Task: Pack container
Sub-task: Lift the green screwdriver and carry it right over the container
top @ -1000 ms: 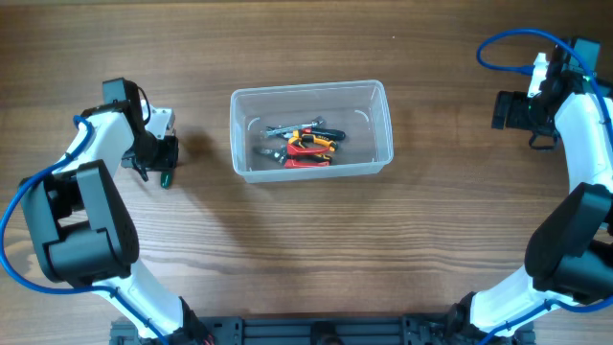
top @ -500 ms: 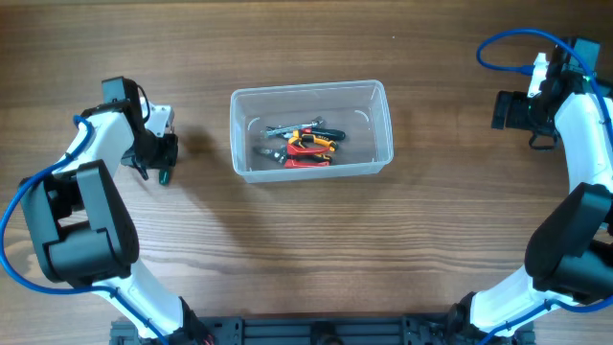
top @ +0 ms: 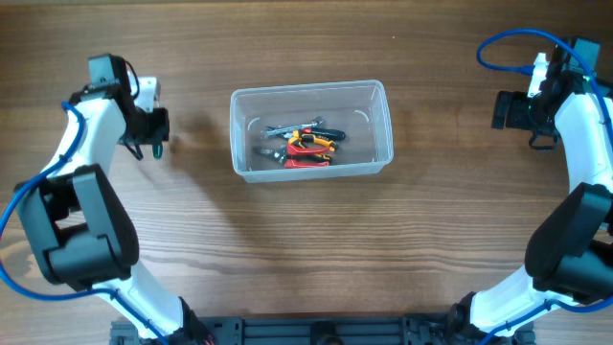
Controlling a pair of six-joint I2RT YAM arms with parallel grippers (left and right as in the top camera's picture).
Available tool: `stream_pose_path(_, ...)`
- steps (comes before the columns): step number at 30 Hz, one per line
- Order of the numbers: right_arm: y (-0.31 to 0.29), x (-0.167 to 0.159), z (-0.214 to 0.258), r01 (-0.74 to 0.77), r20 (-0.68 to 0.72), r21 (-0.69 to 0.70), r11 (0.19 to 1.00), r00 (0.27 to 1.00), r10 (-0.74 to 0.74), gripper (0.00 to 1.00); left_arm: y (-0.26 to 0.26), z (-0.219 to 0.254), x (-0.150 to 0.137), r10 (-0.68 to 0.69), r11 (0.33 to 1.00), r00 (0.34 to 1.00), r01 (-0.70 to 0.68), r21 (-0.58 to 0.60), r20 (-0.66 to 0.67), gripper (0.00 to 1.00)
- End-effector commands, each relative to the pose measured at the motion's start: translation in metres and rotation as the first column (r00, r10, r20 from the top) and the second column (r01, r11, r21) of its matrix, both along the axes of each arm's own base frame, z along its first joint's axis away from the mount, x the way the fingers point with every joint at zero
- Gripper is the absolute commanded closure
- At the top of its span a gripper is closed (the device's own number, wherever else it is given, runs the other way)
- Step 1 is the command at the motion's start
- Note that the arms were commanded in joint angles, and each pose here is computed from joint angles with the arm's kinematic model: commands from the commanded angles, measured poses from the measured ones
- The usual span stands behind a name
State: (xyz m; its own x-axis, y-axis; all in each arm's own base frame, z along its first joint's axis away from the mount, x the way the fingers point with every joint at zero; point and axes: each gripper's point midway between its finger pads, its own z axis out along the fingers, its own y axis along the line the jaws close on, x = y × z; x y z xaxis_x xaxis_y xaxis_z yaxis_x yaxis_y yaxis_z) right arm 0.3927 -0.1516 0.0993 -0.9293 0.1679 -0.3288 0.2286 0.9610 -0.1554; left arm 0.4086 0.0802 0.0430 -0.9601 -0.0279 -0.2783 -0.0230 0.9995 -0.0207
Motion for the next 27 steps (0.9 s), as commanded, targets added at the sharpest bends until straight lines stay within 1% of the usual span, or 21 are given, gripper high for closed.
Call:
stream_pose_path(1,-0.003,-0.001,0.000,0.010,-0.004,-0.015,1.000,1.000,-0.010,0.01,-0.015,0.075,0.028,-0.004,0.996,0.979,0.022,-0.085,0.205,0.96)
stream_pose_path(2,-0.003,-0.001,0.000,0.010,-0.004,-0.015,1.000,1.000,-0.010,0.00,-0.029,0.100,0.032,-0.029,0.988,0.962,0.069,-0.138,0.272,0.96)
stream_pose_path(4,-0.003,-0.001,0.000,0.010,-0.004,-0.015,1.000,1.000,-0.010,0.00,-0.051,0.129,0.032,-0.066,0.968,0.935,0.145,-0.205,0.349,0.94)
stream_pose_path(6,-0.003,-0.001,0.000,0.010,-0.004,-0.015,1.000,1.000,-0.010,0.00,-0.072,0.154,0.029,-0.106,0.947,0.906,0.217,-0.237,0.410,0.92)
stream_pose_path(11,-0.003,-0.001,0.000,0.010,-0.004,-0.015,1.000,1.000,-0.010,0.00,-0.121,0.198,0.016,-0.239,0.911,0.827,0.373,-0.178,0.510,0.94)
stream_pose_path(14,-0.003,-0.001,0.000,0.010,-0.004,-0.015,1.000,1.000,-0.010,0.00,-0.160,0.214,0.006,-0.350,0.863,0.758,0.490,-0.125,0.551,0.95)
stream_pose_path(17,-0.003,-0.001,0.000,0.010,-0.004,-0.015,1.000,1.000,-0.010,0.00,-0.199,0.218,-0.005,-0.434,0.807,0.705,0.581,-0.105,0.560,0.94)
stream_pose_path(21,-0.003,-0.001,0.000,0.010,-0.004,-0.015,1.000,1.000,-0.010,0.00,-0.243,0.206,-0.023,-0.578,0.706,0.619,0.706,-0.055,0.532,0.93)
stream_pose_path(25,-0.003,-0.001,0.000,0.010,-0.004,-0.015,1.000,1.000,-0.010,0.00,-0.259,0.186,-0.026,-0.656,0.671,0.591,0.741,0.006,0.470,0.96)
stream_pose_path(27,-0.003,-0.001,0.000,0.010,-0.004,-0.014,1.000,1.000,-0.010,0.00,-0.265,0.174,-0.026,-0.677,0.658,0.589,0.753,0.005,0.442,0.96)
